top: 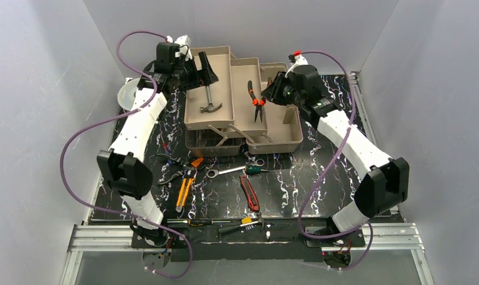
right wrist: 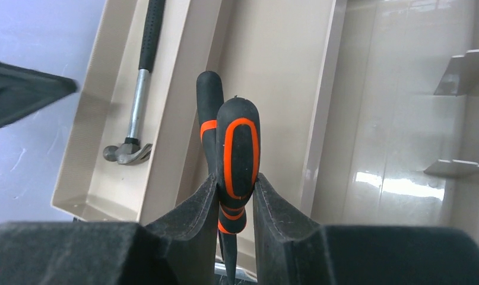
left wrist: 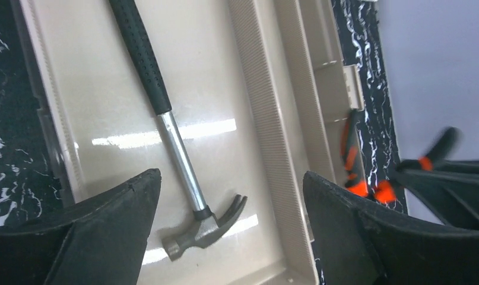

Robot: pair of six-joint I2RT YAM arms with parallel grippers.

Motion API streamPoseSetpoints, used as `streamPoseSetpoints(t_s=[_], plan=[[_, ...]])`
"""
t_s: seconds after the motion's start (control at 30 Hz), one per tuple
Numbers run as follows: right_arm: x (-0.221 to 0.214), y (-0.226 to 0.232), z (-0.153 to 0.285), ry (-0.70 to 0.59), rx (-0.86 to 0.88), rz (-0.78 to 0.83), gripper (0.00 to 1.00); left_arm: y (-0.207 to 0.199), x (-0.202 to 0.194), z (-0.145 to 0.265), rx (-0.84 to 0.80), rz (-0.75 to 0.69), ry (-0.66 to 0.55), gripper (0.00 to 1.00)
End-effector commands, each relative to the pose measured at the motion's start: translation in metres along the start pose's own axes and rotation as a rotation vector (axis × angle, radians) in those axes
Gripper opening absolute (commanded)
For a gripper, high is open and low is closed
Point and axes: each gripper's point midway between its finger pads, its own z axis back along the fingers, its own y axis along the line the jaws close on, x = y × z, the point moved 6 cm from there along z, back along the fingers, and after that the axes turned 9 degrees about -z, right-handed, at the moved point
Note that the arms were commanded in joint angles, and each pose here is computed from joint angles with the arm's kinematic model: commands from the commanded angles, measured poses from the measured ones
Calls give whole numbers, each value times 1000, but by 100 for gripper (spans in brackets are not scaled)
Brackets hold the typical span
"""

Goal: Pack the tool kit

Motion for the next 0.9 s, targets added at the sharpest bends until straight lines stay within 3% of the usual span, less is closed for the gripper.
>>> streamPoseSetpoints(t_s=[0.0, 0.2, 0.4, 0.63, 0.7, 0.8, 0.87], plan=[[27, 30, -15, -115, 81, 4, 1, -26, 35, 80, -30, -88, -216, 89], [23, 38, -40, -35, 124, -3, 1, -34, 10, 131, -47, -129, -265, 92], [6, 39, -62, 105, 167, -22, 1, -16, -54, 148, 20, -118, -154, 95], [-5, 31, -74, 142, 158, -55, 4, -3, -120, 156, 39, -36, -30, 95], [-9, 31, -77, 162, 163, -58, 11, 3, -139, 154, 64, 2, -6, 94], [-12, 26, -82, 185, 127, -83, 49, 21, -166, 152, 201, 89, 37, 94], [-12, 22, -82, 176, 99, -87, 65, 31, -182, 149, 250, 115, 62, 94]])
